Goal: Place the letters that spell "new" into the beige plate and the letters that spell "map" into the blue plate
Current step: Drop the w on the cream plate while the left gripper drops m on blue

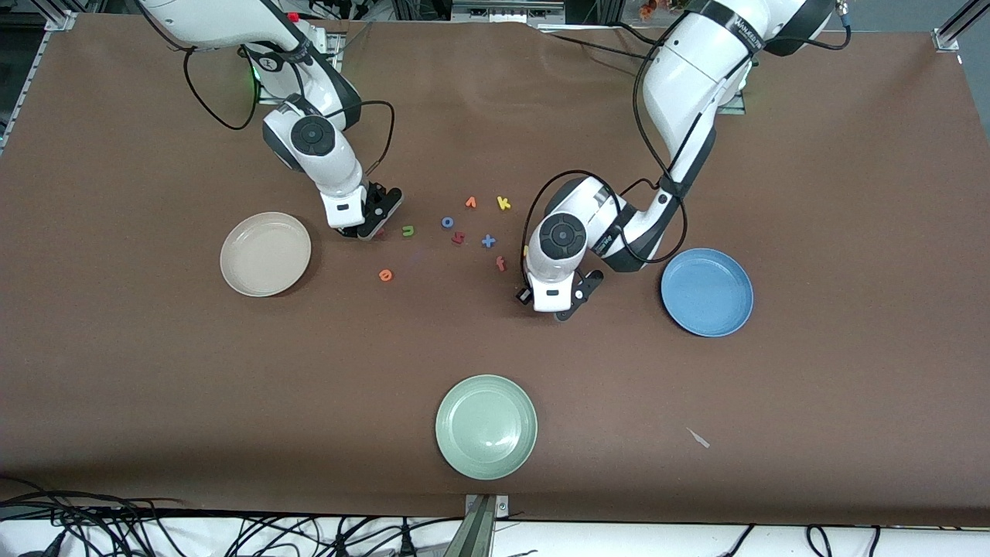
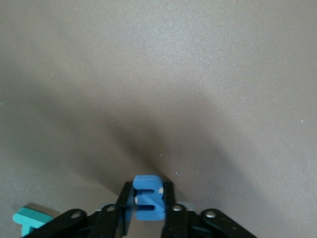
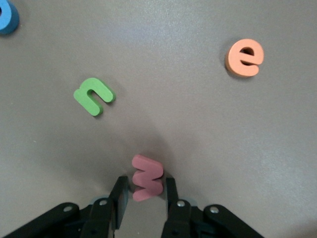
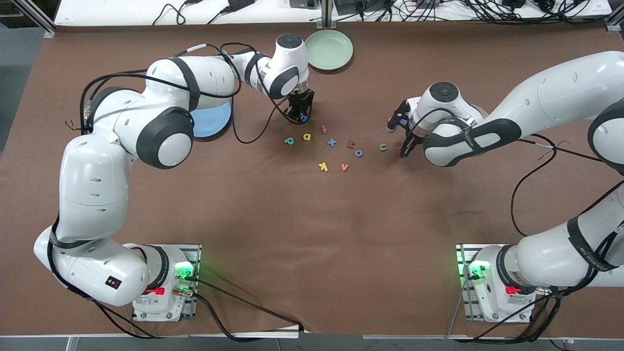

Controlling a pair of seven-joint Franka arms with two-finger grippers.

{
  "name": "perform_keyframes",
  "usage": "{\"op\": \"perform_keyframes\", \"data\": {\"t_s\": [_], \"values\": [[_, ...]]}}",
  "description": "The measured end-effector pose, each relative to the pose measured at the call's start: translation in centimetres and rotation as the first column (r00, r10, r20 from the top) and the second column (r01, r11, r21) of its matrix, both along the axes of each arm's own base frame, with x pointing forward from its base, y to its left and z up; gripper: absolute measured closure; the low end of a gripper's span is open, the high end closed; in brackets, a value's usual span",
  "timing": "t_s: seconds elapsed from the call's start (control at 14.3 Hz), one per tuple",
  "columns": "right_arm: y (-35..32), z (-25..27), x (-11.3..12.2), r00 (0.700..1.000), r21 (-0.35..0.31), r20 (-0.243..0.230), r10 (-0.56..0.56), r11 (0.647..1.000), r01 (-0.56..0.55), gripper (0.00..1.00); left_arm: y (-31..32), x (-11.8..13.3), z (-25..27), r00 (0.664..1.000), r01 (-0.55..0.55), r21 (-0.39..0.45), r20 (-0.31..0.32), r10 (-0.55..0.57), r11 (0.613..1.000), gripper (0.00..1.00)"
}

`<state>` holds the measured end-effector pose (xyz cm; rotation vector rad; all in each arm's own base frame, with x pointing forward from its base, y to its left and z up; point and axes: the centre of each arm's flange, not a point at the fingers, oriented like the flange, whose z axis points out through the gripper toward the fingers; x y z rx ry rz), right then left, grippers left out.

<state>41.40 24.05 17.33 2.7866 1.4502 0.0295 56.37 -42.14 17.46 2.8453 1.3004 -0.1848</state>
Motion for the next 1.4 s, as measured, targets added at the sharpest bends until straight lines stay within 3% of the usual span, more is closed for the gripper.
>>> {"op": "perform_keyframes", "data": {"t_s": [0.21, 0.42, 0.77, 1.05, 1.26, 1.4], "values": [[0.0, 0.1, 0.1, 1.000, 0.003, 0.005, 0.001, 1.000, -0.001, 0.70, 0.2, 0.2, 0.2, 1.000, -0.003, 0.003, 0.003, 0.003, 1.000, 0.73], [0.0, 0.1, 0.1, 1.000, 0.002, 0.007, 0.005, 1.000, -0.005, 0.73, 1.3, 1.3, 2.2, 1.000, 0.012, 0.032, -0.013, -0.012, 0.999, 0.73], [0.0, 0.1, 0.1, 1.000, 0.002, 0.007, 0.006, 1.000, -0.006, 0.73, 7.2, 4.6, 8.9, 0.982, 0.188, 0.043, -0.035, -0.186, 0.981, 0.73], [-1.2, 0.2, 1.3, 1.000, -0.006, 0.018, 0.007, 1.000, -0.007, 0.73, 14.0, 6.9, 10.2, 0.897, 0.441, 0.090, -0.091, -0.433, 0.893, 0.73], [-3.3, 0.9, 3.0, 1.000, -0.072, -0.004, 0.018, 0.997, -0.018, 0.73, 18.4, 8.2, 10.2, 0.833, 0.549, 0.069, -0.129, -0.538, 0.833, 0.73], [-4.2, 2.1, 4.2, 1.000, -0.131, -0.025, 0.018, 0.991, -0.021, 0.73, 20.9, 8.4, 9.6, 0.772, 0.625, 0.030, -0.168, -0.612, 0.780, 0.73]]}}
